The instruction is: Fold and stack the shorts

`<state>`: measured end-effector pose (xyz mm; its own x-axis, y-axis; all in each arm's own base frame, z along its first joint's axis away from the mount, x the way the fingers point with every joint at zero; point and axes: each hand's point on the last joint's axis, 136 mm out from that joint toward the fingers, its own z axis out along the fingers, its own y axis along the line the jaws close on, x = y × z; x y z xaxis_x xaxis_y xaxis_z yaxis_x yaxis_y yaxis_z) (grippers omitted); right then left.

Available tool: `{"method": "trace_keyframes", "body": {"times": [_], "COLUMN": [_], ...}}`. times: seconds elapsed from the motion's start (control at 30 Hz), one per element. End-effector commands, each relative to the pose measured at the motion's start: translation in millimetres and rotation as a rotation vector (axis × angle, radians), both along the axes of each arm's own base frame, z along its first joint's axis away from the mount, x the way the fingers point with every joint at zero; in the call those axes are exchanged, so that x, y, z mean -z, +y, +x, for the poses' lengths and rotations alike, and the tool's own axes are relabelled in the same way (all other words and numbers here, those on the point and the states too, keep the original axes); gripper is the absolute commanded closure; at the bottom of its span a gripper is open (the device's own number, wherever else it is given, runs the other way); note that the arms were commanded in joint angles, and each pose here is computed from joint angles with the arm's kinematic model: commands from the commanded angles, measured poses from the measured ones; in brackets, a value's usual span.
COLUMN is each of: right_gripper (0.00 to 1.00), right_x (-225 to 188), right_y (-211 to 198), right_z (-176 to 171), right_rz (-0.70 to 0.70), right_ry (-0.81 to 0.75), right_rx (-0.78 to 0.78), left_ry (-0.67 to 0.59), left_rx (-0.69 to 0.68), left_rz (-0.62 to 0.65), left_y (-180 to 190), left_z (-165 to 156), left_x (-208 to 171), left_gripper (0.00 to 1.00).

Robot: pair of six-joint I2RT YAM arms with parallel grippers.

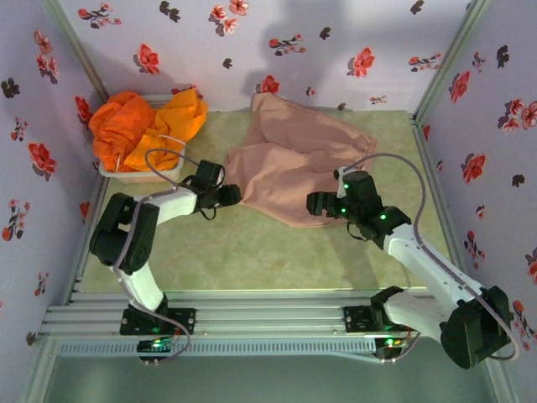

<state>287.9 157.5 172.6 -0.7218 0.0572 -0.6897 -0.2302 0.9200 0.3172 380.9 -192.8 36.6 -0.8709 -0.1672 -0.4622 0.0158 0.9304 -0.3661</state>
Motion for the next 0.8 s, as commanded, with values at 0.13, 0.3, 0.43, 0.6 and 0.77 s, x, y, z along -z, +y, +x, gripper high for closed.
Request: {"method": "trace_keyframes", "body": {"times": [0.13, 0.3, 0.43, 0.6, 0.77], "right_gripper": [0.04, 0.04, 0.04, 0.04, 0.04], "right_x": [-9.1, -2.0, 1.7, 4.7, 9.3], "right_y": [-3.4, -5.4, -8.9, -11.5, -13.5], "right_z": [0.7, -0.4, -0.4, 0.5, 0.4], "right_rz": [-0.024, -0.045, -0.062, -0.079, -0.093], "right_ry": [-0.034, -0.022, -0.021, -0.020, -0.008], "right_rx": [0.004, 0.005, 0.015, 0.023, 0.030], "left_ry": [-0.050, -0.080, -0.116, -0.122, -0.095], "left_rx": [0.004, 0.027, 0.062, 0.114, 0.122], "left_rz": [-0.028, 0.000, 0.098, 0.249, 0.336], "left_y": [-17.1, -15.8, -4.2, 12.1, 32.6], "left_z": [28.3, 28.7, 10.9, -24.2, -52.2], "left_x": [-6.5, -36.6, -80.9, -137.7, -163.9], "left_gripper": [0.82, 1.00, 1.00, 1.00, 0.96]}}
